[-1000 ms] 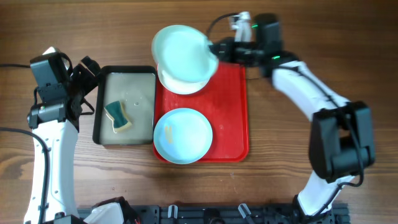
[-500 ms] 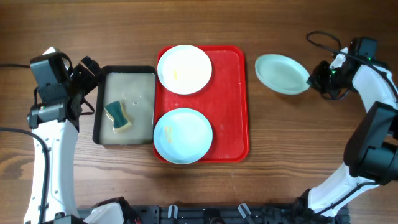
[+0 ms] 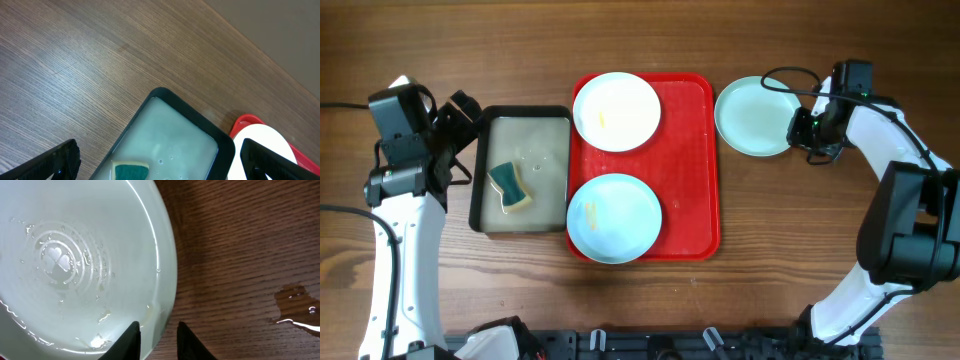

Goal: Clean dirty plates on tray and stack at the side
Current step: 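Move right gripper to the lower blue plate and grasp its rim, then drag the lower blue plate toward the tray center with the right gripper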

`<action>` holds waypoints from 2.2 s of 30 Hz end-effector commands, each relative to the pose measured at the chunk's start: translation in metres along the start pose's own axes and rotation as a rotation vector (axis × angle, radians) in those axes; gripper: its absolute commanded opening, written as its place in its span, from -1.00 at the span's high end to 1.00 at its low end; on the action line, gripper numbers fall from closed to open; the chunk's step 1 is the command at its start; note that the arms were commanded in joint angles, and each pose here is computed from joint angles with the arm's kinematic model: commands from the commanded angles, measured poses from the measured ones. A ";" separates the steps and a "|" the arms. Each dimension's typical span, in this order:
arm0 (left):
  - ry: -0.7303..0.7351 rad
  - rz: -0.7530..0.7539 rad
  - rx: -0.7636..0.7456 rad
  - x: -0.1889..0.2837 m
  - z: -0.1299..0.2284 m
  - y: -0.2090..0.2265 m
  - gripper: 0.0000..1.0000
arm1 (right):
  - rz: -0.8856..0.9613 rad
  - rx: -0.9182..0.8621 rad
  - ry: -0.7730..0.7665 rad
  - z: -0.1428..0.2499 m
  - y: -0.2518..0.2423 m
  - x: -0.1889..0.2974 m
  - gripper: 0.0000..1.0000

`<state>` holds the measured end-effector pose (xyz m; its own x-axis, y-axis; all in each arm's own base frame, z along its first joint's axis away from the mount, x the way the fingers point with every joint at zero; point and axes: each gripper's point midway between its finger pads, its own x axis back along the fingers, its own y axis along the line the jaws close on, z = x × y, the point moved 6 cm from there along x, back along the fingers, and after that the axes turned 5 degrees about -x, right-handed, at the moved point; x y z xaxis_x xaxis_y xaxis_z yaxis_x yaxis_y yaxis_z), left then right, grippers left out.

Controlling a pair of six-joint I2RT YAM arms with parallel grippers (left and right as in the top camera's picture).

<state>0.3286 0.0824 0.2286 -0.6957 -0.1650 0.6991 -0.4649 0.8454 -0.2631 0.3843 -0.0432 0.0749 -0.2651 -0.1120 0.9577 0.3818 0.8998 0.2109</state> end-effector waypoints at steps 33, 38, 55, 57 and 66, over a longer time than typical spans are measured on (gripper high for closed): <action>-0.017 -0.007 0.016 0.002 -0.005 0.001 -1.00 | -0.222 0.758 0.279 0.217 0.195 -0.005 0.81; -0.017 -0.007 0.016 0.002 -0.005 0.001 -1.00 | -0.206 0.728 0.271 0.216 0.194 -0.006 0.67; -0.017 -0.007 0.016 0.002 -0.005 0.001 -1.00 | -0.043 0.542 0.100 0.145 0.175 0.016 0.92; -0.017 -0.007 0.016 0.002 -0.005 0.001 -1.00 | -0.010 0.484 0.116 0.132 0.156 0.016 0.91; -0.017 -0.007 0.016 0.002 -0.005 0.001 -1.00 | -0.040 0.443 0.134 0.125 0.149 0.016 0.38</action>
<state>0.3285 0.0824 0.2287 -0.6960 -0.1651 0.6988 -0.4648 0.8454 -0.2632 0.3210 0.1371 0.0827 -0.0980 -0.1467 0.9843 -0.0386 0.9889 0.1435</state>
